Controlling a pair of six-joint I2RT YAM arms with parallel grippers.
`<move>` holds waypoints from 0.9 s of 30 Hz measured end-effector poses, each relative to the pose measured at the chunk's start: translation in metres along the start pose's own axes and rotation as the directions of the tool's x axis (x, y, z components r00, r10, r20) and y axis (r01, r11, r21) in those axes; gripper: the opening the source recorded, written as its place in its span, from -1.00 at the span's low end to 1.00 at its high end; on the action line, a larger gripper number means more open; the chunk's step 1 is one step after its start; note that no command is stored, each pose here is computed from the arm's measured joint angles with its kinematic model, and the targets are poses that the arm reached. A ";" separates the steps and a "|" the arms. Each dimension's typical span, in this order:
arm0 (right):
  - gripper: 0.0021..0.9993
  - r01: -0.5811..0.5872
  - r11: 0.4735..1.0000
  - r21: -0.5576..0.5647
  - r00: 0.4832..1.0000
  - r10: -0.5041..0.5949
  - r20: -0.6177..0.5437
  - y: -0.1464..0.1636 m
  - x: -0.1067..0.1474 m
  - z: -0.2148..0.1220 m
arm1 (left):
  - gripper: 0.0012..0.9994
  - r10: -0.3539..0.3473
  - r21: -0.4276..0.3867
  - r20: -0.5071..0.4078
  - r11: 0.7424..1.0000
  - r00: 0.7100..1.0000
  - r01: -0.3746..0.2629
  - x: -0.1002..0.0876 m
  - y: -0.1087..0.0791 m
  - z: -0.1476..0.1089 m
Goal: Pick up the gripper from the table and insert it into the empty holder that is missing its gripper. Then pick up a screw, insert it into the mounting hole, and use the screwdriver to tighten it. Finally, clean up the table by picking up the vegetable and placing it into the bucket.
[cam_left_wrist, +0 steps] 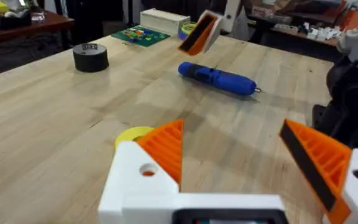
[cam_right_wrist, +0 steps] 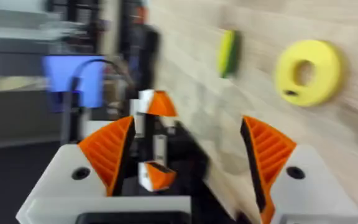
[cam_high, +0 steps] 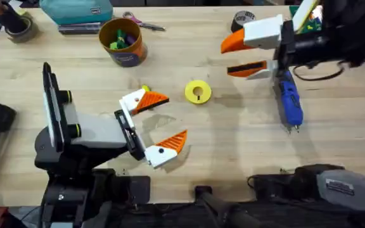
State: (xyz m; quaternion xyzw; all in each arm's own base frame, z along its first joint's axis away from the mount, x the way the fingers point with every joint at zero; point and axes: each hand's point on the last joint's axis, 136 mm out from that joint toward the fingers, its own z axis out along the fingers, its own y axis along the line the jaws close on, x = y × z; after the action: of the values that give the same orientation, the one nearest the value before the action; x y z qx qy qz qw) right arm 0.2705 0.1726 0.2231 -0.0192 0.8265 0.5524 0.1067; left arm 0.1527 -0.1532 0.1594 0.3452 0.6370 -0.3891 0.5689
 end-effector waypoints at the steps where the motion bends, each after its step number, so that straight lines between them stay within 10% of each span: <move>1: 0.99 0.008 0.999 0.054 1.000 -0.008 -0.005 -0.001 0.002 -0.004 | 0.97 0.000 0.000 0.000 1.000 1.000 0.000 0.000 0.000 0.000; 13: 0.99 0.261 0.779 0.570 0.965 -0.221 -0.140 -0.009 0.010 -0.040 | 0.97 0.000 0.000 0.000 1.000 1.000 0.000 0.000 0.000 0.000; 27: 1.00 0.502 0.520 0.691 0.864 -0.336 -0.374 -0.014 0.036 -0.024 | 0.97 0.000 0.000 0.000 1.000 1.000 0.000 0.000 0.000 0.000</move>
State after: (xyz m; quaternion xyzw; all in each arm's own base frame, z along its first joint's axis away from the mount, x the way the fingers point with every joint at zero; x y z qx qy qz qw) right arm 0.2341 0.1481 0.2118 -0.2246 0.9571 0.0987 0.1541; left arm 0.1527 -0.1532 0.1594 0.3452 0.6370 -0.3891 0.5689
